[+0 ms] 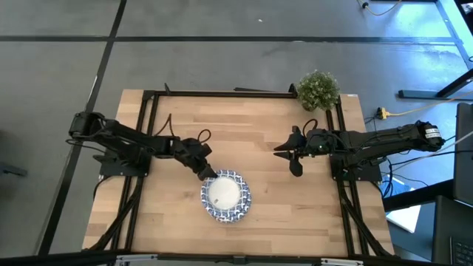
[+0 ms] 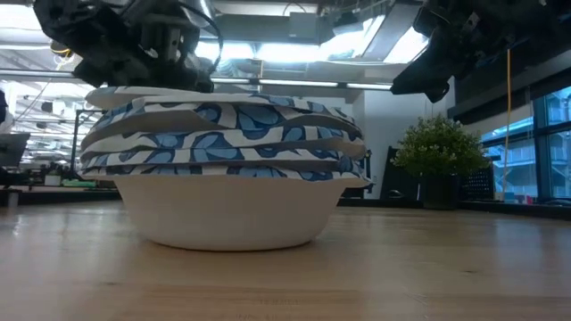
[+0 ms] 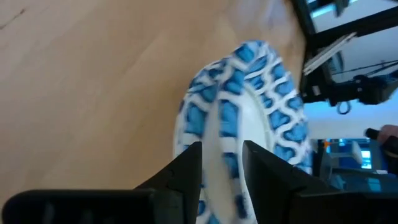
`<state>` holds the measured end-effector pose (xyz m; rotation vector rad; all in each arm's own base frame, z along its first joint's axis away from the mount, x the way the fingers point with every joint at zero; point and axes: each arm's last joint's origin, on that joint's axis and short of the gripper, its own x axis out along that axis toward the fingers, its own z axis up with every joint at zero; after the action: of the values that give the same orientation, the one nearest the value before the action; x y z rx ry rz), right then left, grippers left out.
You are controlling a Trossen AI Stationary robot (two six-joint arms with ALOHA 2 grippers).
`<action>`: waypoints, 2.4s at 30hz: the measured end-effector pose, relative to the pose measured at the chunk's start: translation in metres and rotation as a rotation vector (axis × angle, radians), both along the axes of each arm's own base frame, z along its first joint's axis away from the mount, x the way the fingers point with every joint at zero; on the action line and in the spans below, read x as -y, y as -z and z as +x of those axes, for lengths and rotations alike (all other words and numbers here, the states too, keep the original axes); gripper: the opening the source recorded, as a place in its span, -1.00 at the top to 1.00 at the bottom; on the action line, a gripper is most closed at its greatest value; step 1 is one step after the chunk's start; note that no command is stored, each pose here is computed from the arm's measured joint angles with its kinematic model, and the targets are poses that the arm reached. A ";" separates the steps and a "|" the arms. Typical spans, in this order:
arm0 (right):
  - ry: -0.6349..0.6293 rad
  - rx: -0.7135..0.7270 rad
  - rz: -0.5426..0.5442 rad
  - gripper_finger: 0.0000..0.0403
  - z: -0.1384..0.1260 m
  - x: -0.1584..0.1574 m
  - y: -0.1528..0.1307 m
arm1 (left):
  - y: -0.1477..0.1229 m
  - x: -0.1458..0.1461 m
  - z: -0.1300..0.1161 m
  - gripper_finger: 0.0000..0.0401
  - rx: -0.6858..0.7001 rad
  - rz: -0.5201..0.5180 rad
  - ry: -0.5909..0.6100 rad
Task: Nest bowls inside each other
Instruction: Stack the bowl on top of the other blue bowls, then return to Home Position
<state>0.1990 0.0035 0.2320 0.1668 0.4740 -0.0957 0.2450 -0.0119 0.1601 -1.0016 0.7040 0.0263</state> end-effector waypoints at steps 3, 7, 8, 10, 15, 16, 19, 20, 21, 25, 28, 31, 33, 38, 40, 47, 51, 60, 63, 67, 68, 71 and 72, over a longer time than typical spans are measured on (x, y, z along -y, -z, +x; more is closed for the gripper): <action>0.000 0.000 0.000 0.57 0.000 0.000 0.000 | 0.011 0.000 0.003 0.46 -0.046 0.000 0.001; 0.000 -0.005 0.000 0.57 0.000 0.000 0.000 | 0.019 0.000 0.009 0.44 -0.035 0.006 0.007; 0.000 -0.009 0.000 0.57 0.000 0.000 0.001 | 0.019 0.000 0.010 0.43 -0.018 0.008 0.015; 0.000 -0.018 -0.001 0.57 -0.001 0.000 0.002 | 0.017 0.001 0.013 0.42 0.030 0.003 0.032; 0.000 -0.021 -0.001 0.57 -0.001 0.000 0.002 | 0.009 0.001 0.017 0.41 0.117 0.019 0.042; 0.000 -0.021 -0.001 0.57 -0.001 0.000 0.002 | 0.007 0.001 0.017 0.42 0.136 0.031 0.043; 0.000 -0.023 -0.001 0.57 -0.001 0.000 0.002 | 0.002 -0.003 0.016 0.42 0.168 0.075 0.035; 0.000 -0.023 -0.001 0.57 -0.001 0.000 0.002 | 0.001 -0.004 0.016 0.42 0.180 0.097 0.035; 0.000 -0.024 -0.001 0.57 -0.001 0.000 0.002 | -0.002 -0.006 0.015 0.42 0.193 0.122 0.038; 0.000 -0.022 -0.001 0.57 -0.001 0.000 0.002 | -0.018 -0.013 0.013 0.43 0.298 0.195 0.037; 0.000 -0.018 0.000 0.57 -0.001 0.000 0.001 | -0.037 -0.020 0.006 0.43 0.396 0.278 0.031; 0.001 -0.010 0.000 0.57 -0.002 0.000 0.000 | -0.058 -0.029 -0.004 0.43 0.496 0.359 0.009; 0.006 0.003 -0.002 0.57 -0.004 0.000 -0.002 | -0.072 -0.034 -0.013 0.43 0.555 0.406 -0.019; 0.054 0.062 -0.061 0.57 -0.016 0.003 -0.014 | -0.096 -0.042 -0.040 0.43 0.613 0.503 -0.057; 0.077 0.083 -0.075 0.57 -0.025 0.006 -0.020 | -0.102 -0.044 -0.051 0.43 0.616 0.543 -0.075; 0.148 0.157 -0.081 0.57 -0.058 0.016 -0.036 | -0.113 -0.047 -0.078 0.43 0.588 0.747 -0.126; 0.174 0.136 -0.103 0.57 -0.070 0.020 -0.036 | -0.111 -0.053 -0.086 0.43 0.498 0.852 -0.205; 0.253 0.098 -0.162 0.57 -0.082 0.031 -0.033 | -0.098 -0.073 -0.096 0.43 0.249 0.946 -0.351; 0.289 0.121 -0.165 0.57 -0.090 0.034 -0.031 | -0.095 -0.078 -0.100 0.43 0.214 0.941 -0.363; 0.341 0.174 -0.161 0.57 -0.103 0.035 -0.025 | -0.095 -0.081 -0.108 0.43 0.181 0.948 -0.388; 0.356 0.187 -0.152 0.57 -0.106 0.036 -0.023 | -0.095 -0.081 -0.110 0.43 0.172 0.949 -0.391; 0.383 0.228 -0.143 0.57 -0.114 0.035 -0.019 | -0.098 -0.081 -0.118 0.43 0.174 0.958 -0.415; 0.392 0.245 -0.138 0.57 -0.116 0.035 -0.018 | -0.098 -0.081 -0.121 0.43 0.167 0.959 -0.421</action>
<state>0.0825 -0.0313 0.2495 0.1322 0.1847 -0.4849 0.1238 0.0691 0.2580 -0.2014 0.2443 0.5885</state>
